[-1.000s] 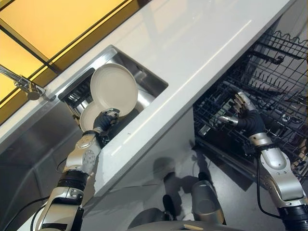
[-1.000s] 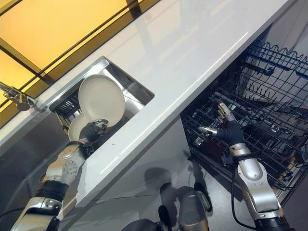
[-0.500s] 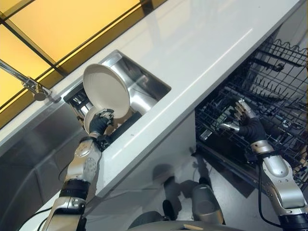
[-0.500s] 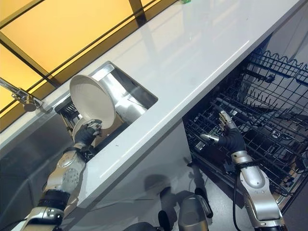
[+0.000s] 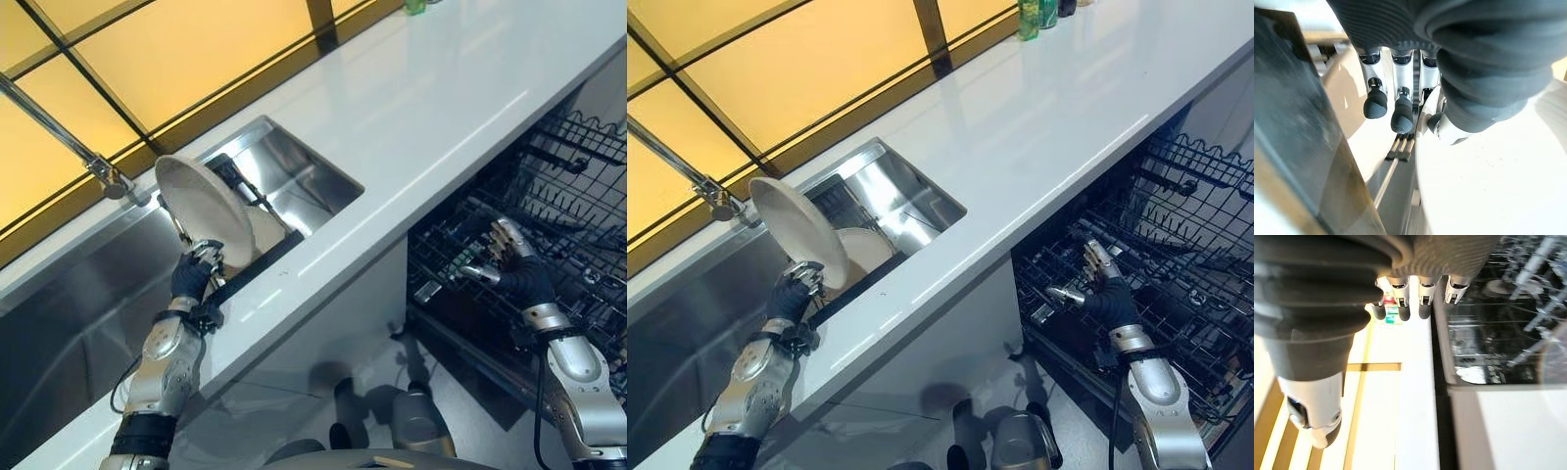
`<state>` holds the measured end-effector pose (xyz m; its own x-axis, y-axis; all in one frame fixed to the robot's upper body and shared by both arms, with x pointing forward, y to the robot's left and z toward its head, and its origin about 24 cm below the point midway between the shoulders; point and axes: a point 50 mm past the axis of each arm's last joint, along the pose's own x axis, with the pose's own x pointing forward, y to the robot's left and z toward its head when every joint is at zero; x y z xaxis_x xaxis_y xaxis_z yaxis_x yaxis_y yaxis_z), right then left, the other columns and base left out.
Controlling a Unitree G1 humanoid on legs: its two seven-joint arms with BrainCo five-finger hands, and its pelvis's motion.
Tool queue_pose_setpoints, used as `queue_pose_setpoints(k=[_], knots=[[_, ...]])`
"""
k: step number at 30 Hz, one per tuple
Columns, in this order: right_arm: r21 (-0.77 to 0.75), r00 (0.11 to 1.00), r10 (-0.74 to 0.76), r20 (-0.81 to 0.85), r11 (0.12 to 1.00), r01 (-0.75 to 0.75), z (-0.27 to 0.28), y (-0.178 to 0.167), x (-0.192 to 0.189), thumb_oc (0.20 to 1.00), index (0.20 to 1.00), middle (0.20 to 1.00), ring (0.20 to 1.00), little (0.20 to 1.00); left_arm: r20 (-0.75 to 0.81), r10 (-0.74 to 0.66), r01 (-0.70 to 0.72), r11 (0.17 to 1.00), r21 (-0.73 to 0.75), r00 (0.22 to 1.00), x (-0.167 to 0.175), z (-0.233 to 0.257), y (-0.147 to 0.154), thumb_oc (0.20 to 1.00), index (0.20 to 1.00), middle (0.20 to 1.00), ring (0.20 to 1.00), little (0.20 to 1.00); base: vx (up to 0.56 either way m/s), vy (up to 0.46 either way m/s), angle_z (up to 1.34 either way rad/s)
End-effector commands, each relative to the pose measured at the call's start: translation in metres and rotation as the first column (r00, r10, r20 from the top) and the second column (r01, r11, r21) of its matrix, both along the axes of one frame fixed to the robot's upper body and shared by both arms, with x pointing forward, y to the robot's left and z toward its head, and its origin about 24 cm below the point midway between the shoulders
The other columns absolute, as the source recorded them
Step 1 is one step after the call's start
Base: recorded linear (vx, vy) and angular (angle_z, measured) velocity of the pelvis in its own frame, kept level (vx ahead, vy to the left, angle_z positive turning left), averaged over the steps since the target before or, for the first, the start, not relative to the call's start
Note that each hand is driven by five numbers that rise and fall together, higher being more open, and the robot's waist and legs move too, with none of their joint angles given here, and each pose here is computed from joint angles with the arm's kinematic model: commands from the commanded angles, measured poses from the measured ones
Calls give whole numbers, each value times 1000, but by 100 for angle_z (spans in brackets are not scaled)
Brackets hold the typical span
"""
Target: Pick up plates and place into dishwasher.
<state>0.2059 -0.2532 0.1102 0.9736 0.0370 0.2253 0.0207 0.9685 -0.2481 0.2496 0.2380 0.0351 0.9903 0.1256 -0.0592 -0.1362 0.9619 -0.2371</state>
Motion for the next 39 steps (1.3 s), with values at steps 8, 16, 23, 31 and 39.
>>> queue_pose_setpoints(k=[8,16,23,31,39], knots=[[125,887,-215,409,976,179,55,-12,-23,1000,1000,1000,1000,1000,264,130,-176,972,158,956,-5,66,46,200,200,200,200,200,-112,-18,4],[138,830,-126,544,989,59,77,3,-19,1000,1000,1000,1000,1000,328,124,-210,947,242,936,3,90,43,200,200,200,200,200,-128,-14,-2],[1,742,225,632,956,-292,110,69,10,1000,1000,1000,1000,1000,431,129,-350,801,486,893,28,117,26,200,200,200,200,200,-159,-53,1],[27,738,304,602,916,-399,117,109,26,1000,1000,1000,1000,1000,571,47,-456,658,600,819,37,138,-9,200,200,200,200,200,-113,-59,15],[92,736,369,567,860,-502,115,145,31,1000,1000,1000,1000,1000,688,-59,-545,562,622,724,33,151,-53,200,200,200,200,200,-74,-53,10]])
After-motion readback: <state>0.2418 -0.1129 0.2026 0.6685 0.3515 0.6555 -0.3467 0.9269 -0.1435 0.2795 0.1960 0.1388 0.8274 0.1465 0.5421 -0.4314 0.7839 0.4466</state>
